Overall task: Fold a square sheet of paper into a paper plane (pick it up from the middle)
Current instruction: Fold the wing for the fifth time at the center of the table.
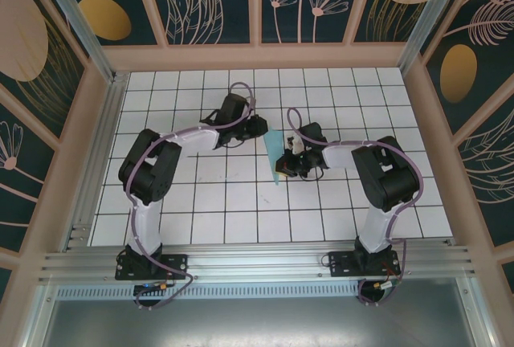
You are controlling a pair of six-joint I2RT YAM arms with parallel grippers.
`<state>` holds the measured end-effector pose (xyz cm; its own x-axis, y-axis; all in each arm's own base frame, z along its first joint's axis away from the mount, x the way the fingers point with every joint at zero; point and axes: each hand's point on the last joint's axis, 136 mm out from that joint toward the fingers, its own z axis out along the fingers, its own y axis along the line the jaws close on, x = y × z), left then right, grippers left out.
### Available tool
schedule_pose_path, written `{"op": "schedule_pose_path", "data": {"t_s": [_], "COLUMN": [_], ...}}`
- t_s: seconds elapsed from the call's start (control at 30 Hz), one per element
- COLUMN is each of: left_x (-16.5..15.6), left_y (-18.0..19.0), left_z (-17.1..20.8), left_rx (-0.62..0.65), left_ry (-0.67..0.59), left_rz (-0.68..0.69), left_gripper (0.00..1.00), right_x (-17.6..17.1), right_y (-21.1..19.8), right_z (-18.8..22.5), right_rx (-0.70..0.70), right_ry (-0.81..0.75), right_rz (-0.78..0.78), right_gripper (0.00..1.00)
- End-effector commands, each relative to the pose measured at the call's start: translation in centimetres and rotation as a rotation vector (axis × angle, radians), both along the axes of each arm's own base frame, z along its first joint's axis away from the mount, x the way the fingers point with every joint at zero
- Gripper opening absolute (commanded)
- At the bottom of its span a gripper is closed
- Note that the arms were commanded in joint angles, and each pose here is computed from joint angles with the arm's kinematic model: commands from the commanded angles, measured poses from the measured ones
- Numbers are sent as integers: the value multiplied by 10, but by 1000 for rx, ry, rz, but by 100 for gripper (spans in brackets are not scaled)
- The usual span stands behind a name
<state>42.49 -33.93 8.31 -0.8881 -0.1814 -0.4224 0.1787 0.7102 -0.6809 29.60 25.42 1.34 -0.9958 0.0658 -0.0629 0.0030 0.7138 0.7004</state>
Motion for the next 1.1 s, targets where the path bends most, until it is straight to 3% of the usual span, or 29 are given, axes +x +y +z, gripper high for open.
{"op": "schedule_pose_path", "data": {"t_s": [0.0,0.33,0.47,0.67,0.93,1.07], "left_x": [-11,-7,0,26,63,76], "left_y": [-19,-15,-11,18,44,41], "left_z": [-9,-65,-75,-87,-80,-50], "left_rx": [-68,54,100,264,291,286], "left_ry": [49,187,195,176,156,89], "left_rz": [-29,6,30,146,209,201], "left_gripper": [18,18,17,18,18,18], "right_x": [-50,-53,-54,-55,-56,-47], "right_y": [-32,-34,-35,-38,-38,-29], "right_z": [-54,-55,-57,-57,-56,-39], "right_rx": [-198,-205,-212,-225,-222,-170], "right_ry": [204,209,210,210,210,160], "right_rz": [-3,0,1,0,-2,3], "right_gripper": [0,0,0,0,0,0]}}
